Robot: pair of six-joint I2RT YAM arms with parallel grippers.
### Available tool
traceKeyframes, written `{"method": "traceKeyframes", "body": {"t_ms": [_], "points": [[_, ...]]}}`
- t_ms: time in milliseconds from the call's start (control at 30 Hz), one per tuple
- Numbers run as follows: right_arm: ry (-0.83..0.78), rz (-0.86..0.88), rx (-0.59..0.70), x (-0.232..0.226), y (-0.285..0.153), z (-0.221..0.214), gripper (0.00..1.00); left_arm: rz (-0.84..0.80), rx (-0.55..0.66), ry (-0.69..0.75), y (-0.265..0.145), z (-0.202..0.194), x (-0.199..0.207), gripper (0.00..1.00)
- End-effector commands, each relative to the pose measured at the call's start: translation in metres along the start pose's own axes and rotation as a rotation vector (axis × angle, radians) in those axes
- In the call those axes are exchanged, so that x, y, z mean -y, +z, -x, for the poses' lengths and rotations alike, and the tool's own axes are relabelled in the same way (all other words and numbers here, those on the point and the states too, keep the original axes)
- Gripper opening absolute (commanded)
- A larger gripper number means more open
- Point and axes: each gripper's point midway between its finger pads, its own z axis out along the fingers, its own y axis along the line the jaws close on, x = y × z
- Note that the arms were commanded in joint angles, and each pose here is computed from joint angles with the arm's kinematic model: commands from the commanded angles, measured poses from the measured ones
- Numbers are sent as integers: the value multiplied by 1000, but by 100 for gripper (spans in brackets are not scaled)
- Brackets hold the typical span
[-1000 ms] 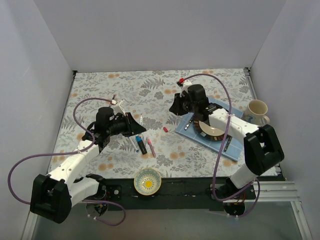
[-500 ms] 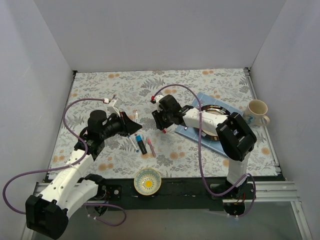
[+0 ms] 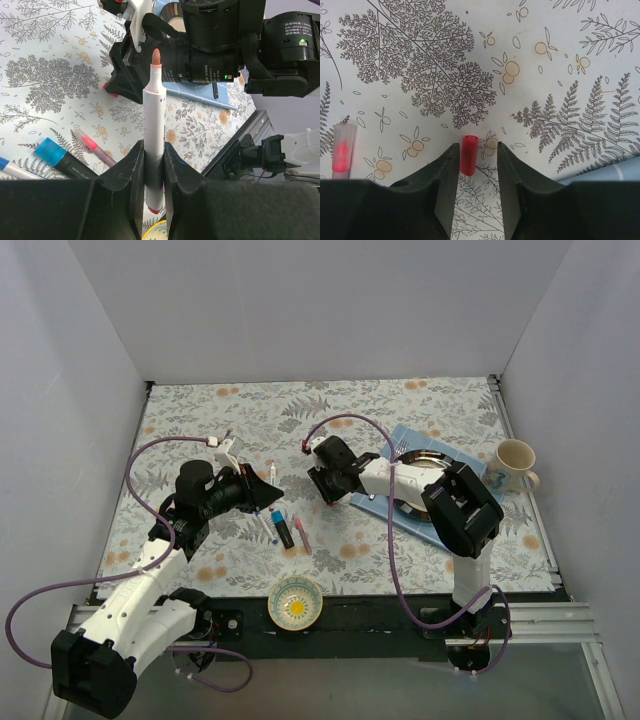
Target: Insert the pens into the pen caps
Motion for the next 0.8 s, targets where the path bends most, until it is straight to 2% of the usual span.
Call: {"method": "traceKeyframes", "body": {"t_ms": [0,167,567,633,767], "points": [[-16,15,-3,-7,3,-1,40,-7,26,33,-4,8,6,0],[-26,17,-21,-12,5,-10,34,-5,19,28,-2,7,5,0],[-56,-69,-115,-4,13,-33,31,-2,20,24,-3,6,4,0],[-56,-75,-124,-2,15,-34,26,-4,20,20,-3,6,5,0],[-58,-88,-129,-1,10,-34,5,-11,11,5,-2,3,6,0]]}}
